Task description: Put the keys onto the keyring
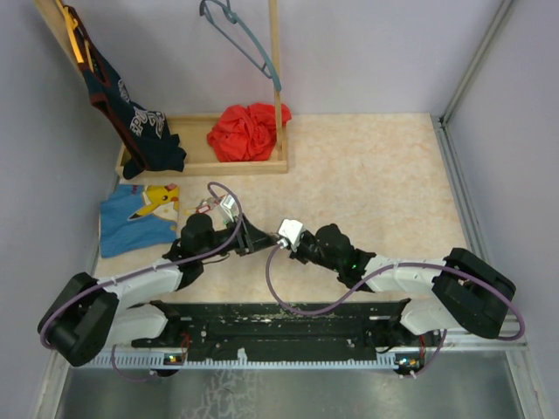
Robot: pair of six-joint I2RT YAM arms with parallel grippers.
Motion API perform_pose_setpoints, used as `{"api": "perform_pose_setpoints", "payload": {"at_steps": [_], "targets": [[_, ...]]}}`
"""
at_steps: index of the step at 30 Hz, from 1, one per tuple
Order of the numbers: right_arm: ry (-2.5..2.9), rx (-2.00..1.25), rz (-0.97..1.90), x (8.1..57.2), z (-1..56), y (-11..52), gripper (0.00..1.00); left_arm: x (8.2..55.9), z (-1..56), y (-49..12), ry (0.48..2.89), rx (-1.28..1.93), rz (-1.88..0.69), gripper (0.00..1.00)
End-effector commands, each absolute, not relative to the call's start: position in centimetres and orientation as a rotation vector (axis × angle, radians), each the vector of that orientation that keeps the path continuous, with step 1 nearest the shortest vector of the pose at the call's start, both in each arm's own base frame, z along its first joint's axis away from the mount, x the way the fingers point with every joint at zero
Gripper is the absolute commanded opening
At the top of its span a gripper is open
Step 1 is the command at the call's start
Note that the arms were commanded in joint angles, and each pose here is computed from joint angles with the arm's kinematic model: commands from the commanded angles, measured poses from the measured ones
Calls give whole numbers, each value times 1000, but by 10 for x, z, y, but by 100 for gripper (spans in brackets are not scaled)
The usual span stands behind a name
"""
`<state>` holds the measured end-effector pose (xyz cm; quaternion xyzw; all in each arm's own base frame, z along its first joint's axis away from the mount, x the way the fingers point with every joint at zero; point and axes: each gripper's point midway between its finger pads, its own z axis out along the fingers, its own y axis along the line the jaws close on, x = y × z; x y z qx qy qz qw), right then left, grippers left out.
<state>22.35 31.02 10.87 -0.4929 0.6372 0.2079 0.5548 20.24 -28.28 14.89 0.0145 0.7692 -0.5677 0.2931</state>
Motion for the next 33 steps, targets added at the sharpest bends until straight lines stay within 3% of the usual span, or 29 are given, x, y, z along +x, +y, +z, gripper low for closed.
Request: {"api": "perform_pose_setpoints", "payload": {"at_steps": [1, 9, 23, 33], "targets": [[1403, -1073, 524, 234, 153, 326, 0, 208, 161, -288, 1980, 28, -1546, 52], [1396, -1080, 533, 233, 152, 327, 0, 212, 161, -288, 1967, 38, -1530, 49], [1402, -1075, 554, 231, 152, 329, 0, 211, 156, -290, 1979, 46, -1531, 34], [1387, -1097, 539, 230, 152, 328, 0, 216, 154, -283, 1986, 28, -1462, 36]]}}
